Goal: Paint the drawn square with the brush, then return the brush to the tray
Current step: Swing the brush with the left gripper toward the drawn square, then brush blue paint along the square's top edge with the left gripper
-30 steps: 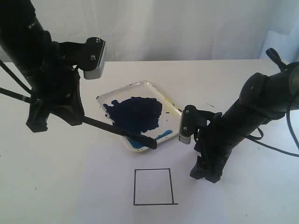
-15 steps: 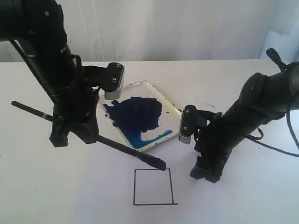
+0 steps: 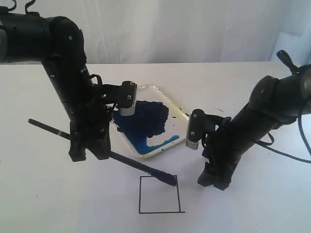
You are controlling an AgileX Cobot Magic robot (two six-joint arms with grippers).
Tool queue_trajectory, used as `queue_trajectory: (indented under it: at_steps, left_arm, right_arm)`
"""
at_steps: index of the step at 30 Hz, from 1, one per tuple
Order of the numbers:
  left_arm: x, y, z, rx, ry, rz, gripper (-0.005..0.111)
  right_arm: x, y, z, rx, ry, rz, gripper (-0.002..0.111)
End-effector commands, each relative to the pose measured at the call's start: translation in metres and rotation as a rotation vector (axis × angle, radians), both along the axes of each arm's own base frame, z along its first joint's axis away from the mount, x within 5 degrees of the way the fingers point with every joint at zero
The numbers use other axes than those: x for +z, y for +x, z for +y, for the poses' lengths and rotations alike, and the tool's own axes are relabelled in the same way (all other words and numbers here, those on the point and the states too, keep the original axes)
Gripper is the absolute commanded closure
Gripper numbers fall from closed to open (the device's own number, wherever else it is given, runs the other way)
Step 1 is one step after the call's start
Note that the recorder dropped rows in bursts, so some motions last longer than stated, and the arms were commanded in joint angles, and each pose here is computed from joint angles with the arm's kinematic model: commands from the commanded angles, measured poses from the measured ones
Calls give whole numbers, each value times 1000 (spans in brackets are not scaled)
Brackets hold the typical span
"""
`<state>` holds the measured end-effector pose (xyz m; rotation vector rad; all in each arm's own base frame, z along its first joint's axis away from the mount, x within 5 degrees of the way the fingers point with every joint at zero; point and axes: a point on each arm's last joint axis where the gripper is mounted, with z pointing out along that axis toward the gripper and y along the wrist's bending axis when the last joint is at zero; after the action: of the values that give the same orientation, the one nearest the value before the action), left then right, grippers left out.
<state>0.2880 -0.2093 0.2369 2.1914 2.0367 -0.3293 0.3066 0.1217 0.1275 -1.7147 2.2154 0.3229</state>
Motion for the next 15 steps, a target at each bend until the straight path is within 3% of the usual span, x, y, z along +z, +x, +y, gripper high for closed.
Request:
queue_trajectory:
  at_steps: [1,15]
  left_arm:
    - [-2,-2,-2,8,-10,17,107]
    - [-13,4,-2,1,23,6,107]
  right_arm:
    - [-4,0,-1,1,-13,3,39]
    - [-4,0,-1,1,-13,3,39]
